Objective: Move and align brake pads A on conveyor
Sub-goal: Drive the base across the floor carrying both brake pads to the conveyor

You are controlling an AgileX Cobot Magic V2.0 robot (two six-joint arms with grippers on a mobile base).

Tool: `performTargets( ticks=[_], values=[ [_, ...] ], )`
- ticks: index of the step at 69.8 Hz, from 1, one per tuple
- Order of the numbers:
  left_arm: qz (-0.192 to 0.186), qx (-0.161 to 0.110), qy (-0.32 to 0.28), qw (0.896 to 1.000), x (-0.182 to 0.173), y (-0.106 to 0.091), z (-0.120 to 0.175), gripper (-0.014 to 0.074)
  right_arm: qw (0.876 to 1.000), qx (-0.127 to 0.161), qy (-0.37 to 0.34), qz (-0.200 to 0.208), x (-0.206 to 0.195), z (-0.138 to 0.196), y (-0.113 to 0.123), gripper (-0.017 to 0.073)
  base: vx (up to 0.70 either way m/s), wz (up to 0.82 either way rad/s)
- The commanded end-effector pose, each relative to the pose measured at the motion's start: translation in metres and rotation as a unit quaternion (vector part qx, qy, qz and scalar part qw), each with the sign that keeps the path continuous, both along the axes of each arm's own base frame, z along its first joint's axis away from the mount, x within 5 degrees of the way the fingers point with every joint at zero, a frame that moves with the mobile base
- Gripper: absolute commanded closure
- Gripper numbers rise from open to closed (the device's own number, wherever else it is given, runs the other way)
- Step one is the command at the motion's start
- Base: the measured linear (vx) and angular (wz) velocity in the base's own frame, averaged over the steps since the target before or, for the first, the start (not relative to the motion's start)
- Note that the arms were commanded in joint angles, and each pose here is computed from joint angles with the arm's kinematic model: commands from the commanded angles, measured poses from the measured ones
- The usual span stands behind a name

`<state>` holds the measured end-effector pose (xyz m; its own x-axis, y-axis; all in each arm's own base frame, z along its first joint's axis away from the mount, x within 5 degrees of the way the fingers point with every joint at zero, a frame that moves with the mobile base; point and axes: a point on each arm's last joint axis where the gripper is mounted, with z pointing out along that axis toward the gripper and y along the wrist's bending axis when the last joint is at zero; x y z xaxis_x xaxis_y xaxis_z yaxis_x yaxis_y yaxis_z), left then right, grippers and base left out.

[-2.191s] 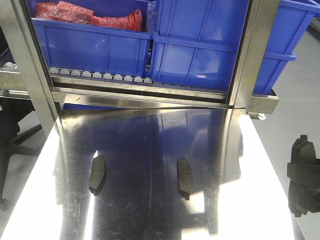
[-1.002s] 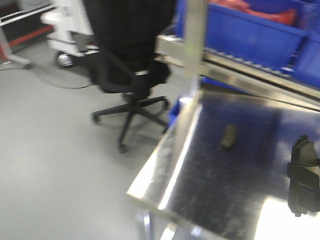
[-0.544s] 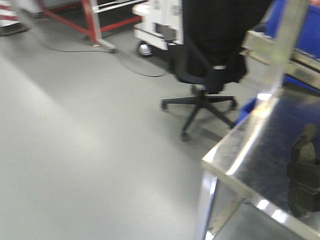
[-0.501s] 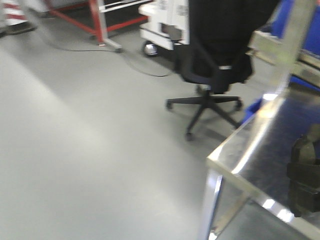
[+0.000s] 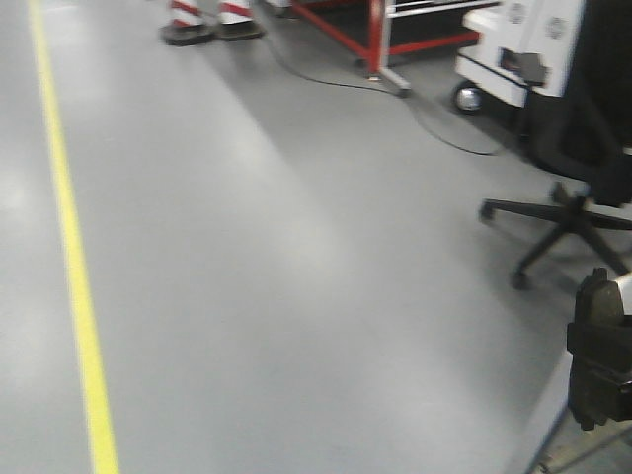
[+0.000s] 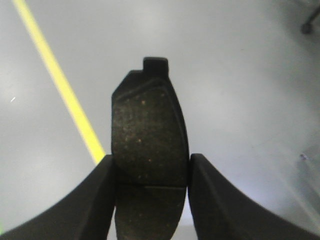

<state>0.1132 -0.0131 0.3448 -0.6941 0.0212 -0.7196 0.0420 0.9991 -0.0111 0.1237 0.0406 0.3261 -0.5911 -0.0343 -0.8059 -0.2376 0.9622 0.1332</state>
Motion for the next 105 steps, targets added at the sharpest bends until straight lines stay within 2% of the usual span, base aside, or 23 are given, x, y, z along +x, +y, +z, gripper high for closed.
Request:
performTargets(
  ticks=[1,38,68,105],
  values=[
    [-0.002,-0.009,-0.046,0.999,0.002,-0.001,0.014,0.0599,0.998,0.014,-0.059,-0.003,0.003,0.017,0.000,0.0563,-0.21,0.78],
    [0.004,0.000,0.003,1.000,-0.004,0.001,0.007,0.0599,0.998,0.014,-0.059,-0.003,0.003,0.017,0.000,0.0563,-0.16,0.64],
    [0.019,0.019,0.112,0.993,-0.019,0.005,-0.006,0.0599,0.998,0.014,-0.059,-0.003,0.003,0.017,0.000,0.0563,0.00,0.06],
    [0.019,0.019,0.112,0.993,-0.019,0.005,-0.006,0.0599,0.998,0.013,-0.059,-0.003,0.003,0.017,0.000,0.0563,0.12,0.02]
  ],
)
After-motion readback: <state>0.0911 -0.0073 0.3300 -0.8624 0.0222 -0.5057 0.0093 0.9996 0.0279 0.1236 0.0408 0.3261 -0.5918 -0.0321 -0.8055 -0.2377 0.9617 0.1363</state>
